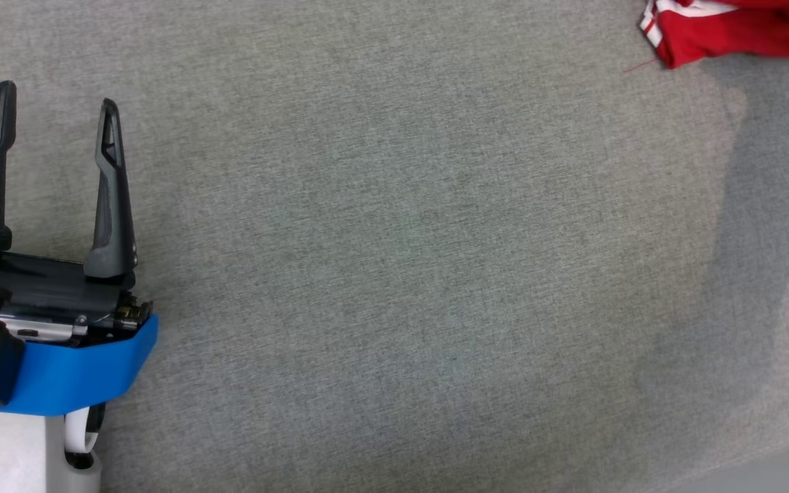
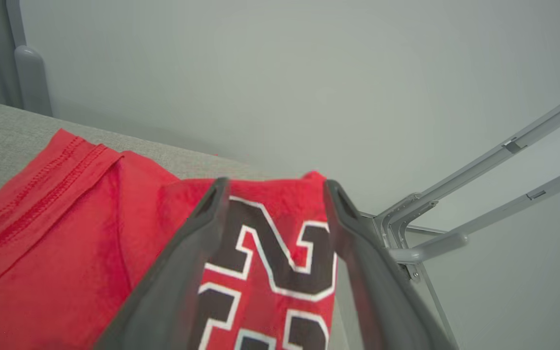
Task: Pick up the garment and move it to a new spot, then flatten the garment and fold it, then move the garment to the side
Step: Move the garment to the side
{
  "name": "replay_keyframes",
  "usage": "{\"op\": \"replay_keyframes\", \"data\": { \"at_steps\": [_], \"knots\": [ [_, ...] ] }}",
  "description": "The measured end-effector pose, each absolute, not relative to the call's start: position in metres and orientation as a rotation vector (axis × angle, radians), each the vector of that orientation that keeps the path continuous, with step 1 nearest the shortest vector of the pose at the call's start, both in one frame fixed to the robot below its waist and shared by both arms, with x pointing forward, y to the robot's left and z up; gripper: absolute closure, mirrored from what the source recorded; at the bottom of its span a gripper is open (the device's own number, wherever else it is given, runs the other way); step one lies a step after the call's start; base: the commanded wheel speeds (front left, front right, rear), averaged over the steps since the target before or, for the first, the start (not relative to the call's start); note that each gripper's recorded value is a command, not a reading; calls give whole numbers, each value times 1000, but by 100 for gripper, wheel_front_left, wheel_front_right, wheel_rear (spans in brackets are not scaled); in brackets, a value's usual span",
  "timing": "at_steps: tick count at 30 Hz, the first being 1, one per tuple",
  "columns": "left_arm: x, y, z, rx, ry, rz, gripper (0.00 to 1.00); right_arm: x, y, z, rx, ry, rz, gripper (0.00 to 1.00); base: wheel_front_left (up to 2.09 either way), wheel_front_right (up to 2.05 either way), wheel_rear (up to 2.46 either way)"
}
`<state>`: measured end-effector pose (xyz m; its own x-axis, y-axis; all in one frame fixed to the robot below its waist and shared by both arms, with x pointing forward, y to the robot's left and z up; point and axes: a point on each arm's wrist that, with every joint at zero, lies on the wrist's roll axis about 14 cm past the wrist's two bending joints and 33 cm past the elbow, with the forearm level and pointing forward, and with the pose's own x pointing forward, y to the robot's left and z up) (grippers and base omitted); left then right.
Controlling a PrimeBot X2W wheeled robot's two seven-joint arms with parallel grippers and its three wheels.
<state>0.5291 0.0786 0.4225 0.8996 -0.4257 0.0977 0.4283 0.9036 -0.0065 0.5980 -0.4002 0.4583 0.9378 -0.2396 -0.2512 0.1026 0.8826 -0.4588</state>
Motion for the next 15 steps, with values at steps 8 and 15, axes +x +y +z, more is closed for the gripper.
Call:
{"op": "replay_keyframes", "data": {
  "at_steps": [8, 15],
  "knots": [
    [521, 96, 438, -23, -98, -378, 0, 616, -376, 510, -458, 145, -146, 0, 0, 0, 0],
    [503, 119, 464, -22, -105, -298, 0, 604, -309, 547, -362, -40, -33, 0, 0, 0, 0]
  ]
}}
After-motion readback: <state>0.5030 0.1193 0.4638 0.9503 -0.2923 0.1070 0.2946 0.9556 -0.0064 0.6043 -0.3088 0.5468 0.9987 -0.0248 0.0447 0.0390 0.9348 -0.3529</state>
